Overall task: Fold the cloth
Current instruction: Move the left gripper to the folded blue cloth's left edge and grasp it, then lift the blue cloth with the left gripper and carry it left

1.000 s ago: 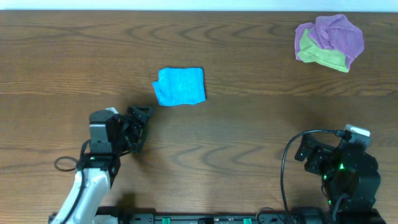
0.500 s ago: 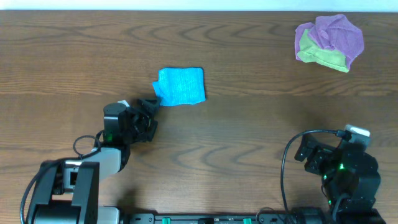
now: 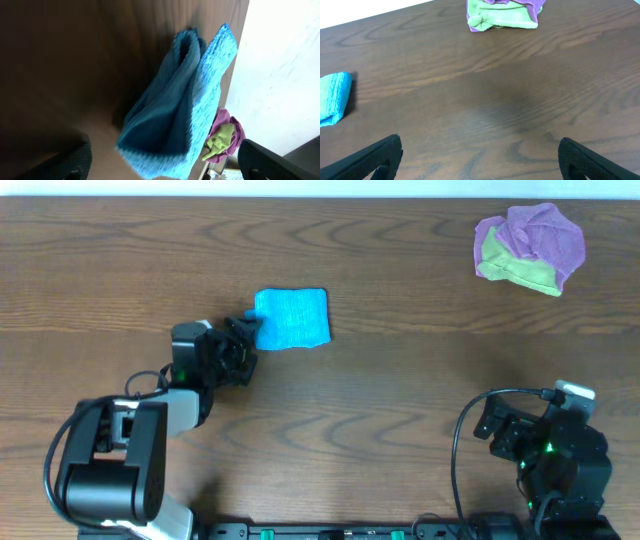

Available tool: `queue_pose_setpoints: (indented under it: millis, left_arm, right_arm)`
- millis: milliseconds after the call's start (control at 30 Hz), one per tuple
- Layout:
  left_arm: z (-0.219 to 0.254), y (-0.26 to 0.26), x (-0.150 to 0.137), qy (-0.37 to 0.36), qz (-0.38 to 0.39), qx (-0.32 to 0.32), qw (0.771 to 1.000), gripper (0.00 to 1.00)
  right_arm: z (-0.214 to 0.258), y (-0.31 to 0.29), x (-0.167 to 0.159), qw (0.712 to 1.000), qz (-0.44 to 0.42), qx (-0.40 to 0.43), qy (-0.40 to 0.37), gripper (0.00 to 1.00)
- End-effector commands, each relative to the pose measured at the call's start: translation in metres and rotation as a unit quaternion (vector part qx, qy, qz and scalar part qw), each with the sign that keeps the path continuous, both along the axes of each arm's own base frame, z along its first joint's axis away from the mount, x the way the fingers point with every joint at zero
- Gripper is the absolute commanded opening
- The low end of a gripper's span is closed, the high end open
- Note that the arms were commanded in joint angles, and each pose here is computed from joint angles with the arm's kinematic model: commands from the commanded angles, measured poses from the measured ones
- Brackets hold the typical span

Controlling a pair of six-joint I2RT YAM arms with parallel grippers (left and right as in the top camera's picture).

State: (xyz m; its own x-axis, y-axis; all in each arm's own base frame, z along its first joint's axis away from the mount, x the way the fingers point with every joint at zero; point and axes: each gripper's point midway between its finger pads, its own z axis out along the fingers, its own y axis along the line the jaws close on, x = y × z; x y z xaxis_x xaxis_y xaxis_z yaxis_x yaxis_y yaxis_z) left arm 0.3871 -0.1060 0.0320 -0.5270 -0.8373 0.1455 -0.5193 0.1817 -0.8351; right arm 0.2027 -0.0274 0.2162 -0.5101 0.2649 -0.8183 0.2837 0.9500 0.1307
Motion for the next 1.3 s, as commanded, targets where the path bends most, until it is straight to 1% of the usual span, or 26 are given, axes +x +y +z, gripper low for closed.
queue_pose_setpoints:
  millis: [0, 300, 433, 600, 633, 733, 933, 1033, 1100, 1133, 1167, 1267]
  left_arm:
    - [-0.031, 0.002, -0.006, 0.042, 0.005, 0.017, 0.999, 0.95]
    - [-0.046, -0.015, 0.003, 0.053, -0.012, 0.026, 0.998, 0.96]
    - [-0.051, -0.016, 0.008, 0.053, -0.004, 0.040, 0.998, 1.00]
    - [-0.064, -0.013, 0.006, 0.067, 0.003, 0.049, 0.997, 0.73]
    - [-0.067, -0.012, 0.005, 0.071, 0.003, 0.050, 0.996, 0.70]
    - [-0.076, -0.011, 0.002, 0.082, 0.004, 0.053, 0.995, 0.70]
    - [-0.089, -0.013, 0.001, 0.086, 0.000, 0.050, 0.995, 0.54]
    - [-0.095, -0.014, 0.004, 0.083, -0.001, 0.049, 0.995, 0.38]
    - [-0.099, -0.015, 0.005, 0.083, -0.004, 0.046, 0.995, 0.18]
    - [-0.101, -0.016, 0.006, 0.084, -0.005, 0.045, 0.995, 0.10]
    - [-0.103, -0.016, 0.006, 0.085, -0.007, 0.044, 0.995, 0.06]
    - [-0.104, -0.019, 0.010, 0.078, -0.016, 0.044, 0.996, 0.06]
  right_arm:
    - [-0.001, -0.003, -0.001, 1.000, -0.011, 0.002, 0.000, 0.99]
    - [-0.001, -0.003, -0.001, 1.000, -0.011, 0.002, 0.000, 0.99]
    - [-0.001, -0.003, -0.001, 1.000, -0.011, 0.002, 0.000, 0.99]
    - [-0.001, -0.003, -0.001, 1.000, -0.011, 0.002, 0.000, 0.99]
    - [-0.001, -0.003, -0.001, 1.000, -0.011, 0.002, 0.000, 0.99]
    - [-0.001, -0.003, -0.001, 1.000, -0.011, 0.002, 0.000, 0.99]
    - [-0.001, -0.003, -0.001, 1.000, -0.011, 0.002, 0.000, 0.99]
    - [-0.001, -0.003, -0.001, 1.000, -0.011, 0.002, 0.000, 0.99]
    - [-0.001, -0.003, -0.001, 1.000, -0.011, 0.002, 0.000, 0.99]
    - [-0.001, -0.003, -0.001, 1.000, -0.011, 0.002, 0.000, 0.99]
    - [-0.001, -0.003, -0.001, 1.000, -0.011, 0.002, 0.000, 0.99]
    - [-0.001, -0.003, -0.001, 1.000, -0.011, 0.002, 0.000, 0.99]
